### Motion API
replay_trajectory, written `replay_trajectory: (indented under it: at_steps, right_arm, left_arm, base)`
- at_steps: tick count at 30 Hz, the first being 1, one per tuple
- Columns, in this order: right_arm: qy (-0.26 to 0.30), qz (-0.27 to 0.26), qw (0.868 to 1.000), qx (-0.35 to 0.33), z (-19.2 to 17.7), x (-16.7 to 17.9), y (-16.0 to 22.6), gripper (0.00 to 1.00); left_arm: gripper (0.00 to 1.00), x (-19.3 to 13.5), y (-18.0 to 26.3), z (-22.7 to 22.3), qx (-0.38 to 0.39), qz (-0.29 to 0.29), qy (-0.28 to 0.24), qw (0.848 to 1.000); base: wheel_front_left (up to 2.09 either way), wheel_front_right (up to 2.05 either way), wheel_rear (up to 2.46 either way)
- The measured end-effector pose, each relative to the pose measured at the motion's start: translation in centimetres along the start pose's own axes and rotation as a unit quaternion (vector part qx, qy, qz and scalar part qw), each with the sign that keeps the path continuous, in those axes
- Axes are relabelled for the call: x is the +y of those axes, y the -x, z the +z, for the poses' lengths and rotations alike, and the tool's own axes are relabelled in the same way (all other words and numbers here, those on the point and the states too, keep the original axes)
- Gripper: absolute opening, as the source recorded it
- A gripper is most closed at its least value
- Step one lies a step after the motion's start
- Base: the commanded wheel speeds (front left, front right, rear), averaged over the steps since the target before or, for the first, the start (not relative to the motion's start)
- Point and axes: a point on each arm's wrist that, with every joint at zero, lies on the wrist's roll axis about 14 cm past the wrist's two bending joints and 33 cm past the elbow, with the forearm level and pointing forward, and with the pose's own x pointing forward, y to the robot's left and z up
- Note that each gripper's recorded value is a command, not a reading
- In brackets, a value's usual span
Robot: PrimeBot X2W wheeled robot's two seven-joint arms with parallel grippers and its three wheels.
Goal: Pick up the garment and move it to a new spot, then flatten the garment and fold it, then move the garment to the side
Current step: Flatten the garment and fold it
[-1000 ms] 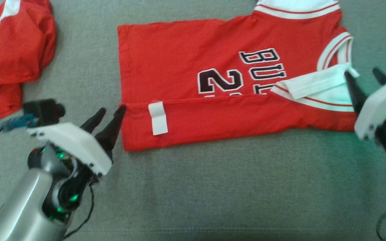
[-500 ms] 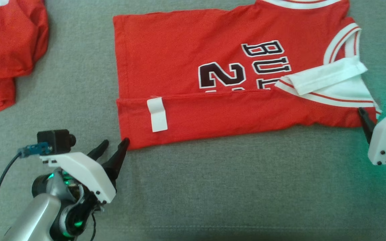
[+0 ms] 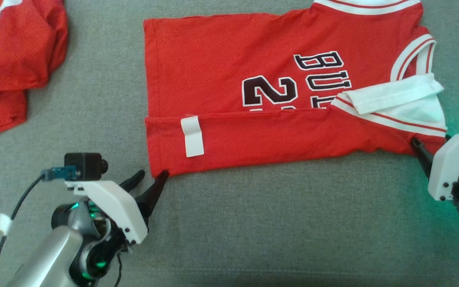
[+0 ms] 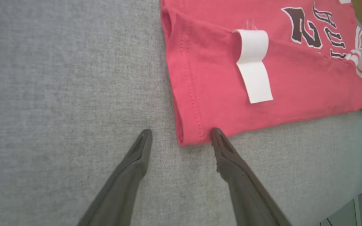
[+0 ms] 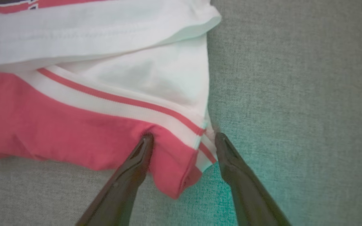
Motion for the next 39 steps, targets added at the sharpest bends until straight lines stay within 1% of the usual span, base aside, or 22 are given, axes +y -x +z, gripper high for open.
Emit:
replay_trajectory:
  at_steps: [6,10,11,12,14,17,22,26,28,30,31,33,34,35,36,39]
  right_arm:
    - [-0.004,-0.004,1.0,0.003,-0.3,-0.4,0.1,1.0]
    - [-0.009,-0.001,1.0,0.007,-0.6,-0.5,0.0,1.0]
    - [-0.009,0.001,1.0,0.008,-0.7,-0.4,0.0,0.61]
    - [-0.01,0.005,1.0,0.01,-0.7,-0.2,0.0,0.0]
    - [-0.012,0.017,1.0,0.01,-0.7,0.3,0.1,0.0]
    - [-0.019,0.025,0.999,0.011,-0.8,0.6,0.5,0.0]
    - [-0.042,0.013,0.999,0.011,-0.8,-1.5,2.4,0.0]
    - [-0.039,0.02,0.999,0.014,-0.4,-2.1,4.9,0.0]
    - [-0.031,0.022,0.999,0.039,-1.8,-2.3,6.1,0.0]
    - [-0.033,0.023,0.997,0.071,-4.1,-2.5,7.0,0.0]
    - [-0.033,0.023,0.997,0.071,-4.1,-2.5,7.0,0.0]
    - [-0.034,0.023,0.994,0.097,-6.1,-2.4,7.4,0.0]
    - [-0.036,0.023,0.993,0.107,-6.8,-2.4,7.5,0.21]
    - [-0.037,0.024,0.993,0.114,-7.3,-2.4,7.5,0.91]
    - [-0.035,0.024,0.992,0.118,-7.6,-2.3,7.4,1.0]
    - [-0.031,0.011,0.994,0.106,-7.3,-2.7,7.2,1.0]
  left_arm:
    - [1.0,-0.3,-1.2,1.1,-0.004,-0.003,-0.02,1.0]
    - [1.0,-0.4,-1.8,1.0,0.006,-0.004,-0.032,0.999]
    - [0.72,-0.4,-1.9,1.0,0.009,-0.006,-0.035,0.999]
    - [0.0,-0.6,-2.0,1.0,0.013,-0.011,-0.039,0.999]
    - [0.0,-1.0,-1.9,0.6,0.029,-0.023,-0.053,0.998]
    - [0.0,-1.4,-1.5,0.4,0.031,-0.03,-0.058,0.997]
    - [0.0,-1.0,0.3,0.5,0.031,-0.031,-0.063,0.997]
    - [0.0,-1.4,2.5,0.8,0.031,-0.048,-0.074,0.996]
    - [0.0,-1.7,3.6,0.5,0.034,-0.055,-0.079,0.995]
    - [0.0,-2.0,4.4,-0.5,0.042,-0.06,-0.072,0.995]
    - [0.0,-2.0,4.4,-0.5,0.042,-0.06,-0.072,0.995]
    - [0.0,-2.0,4.8,-2.2,0.061,-0.057,-0.059,0.995]
    - [0.13,-1.9,4.9,-3.0,0.071,-0.055,-0.05,0.995]
    - [0.49,-1.7,5.0,-3.7,0.079,-0.051,-0.044,0.995]
    - [1.0,-1.6,5.0,-4.1,0.085,-0.049,-0.041,0.994]
    - [1.0,-1.6,4.7,-4.3,0.081,-0.044,-0.032,0.995]
  base:
    - [0.0,0.0,0.0]
    - [0.0,0.0,0.0]
    - [0.0,0.0,0.0]
    - [0.0,0.0,0.0]
    - [0.0,0.0,0.0]
    - [0.0,0.0,0.0]
    - [0.0,0.0,0.0]
    - [0.0,0.0,0.0]
    - [0.0,0.0,0.0]
    - [0.0,0.0,0.0]
    - [0.0,0.0,0.0]
    - [0.0,0.0,0.0]
    - [0.0,0.0,0.0]
    - [0.0,0.0,0.0]
    - [0.0,0.0,0.0]
    - [0.0,0.0,0.0]
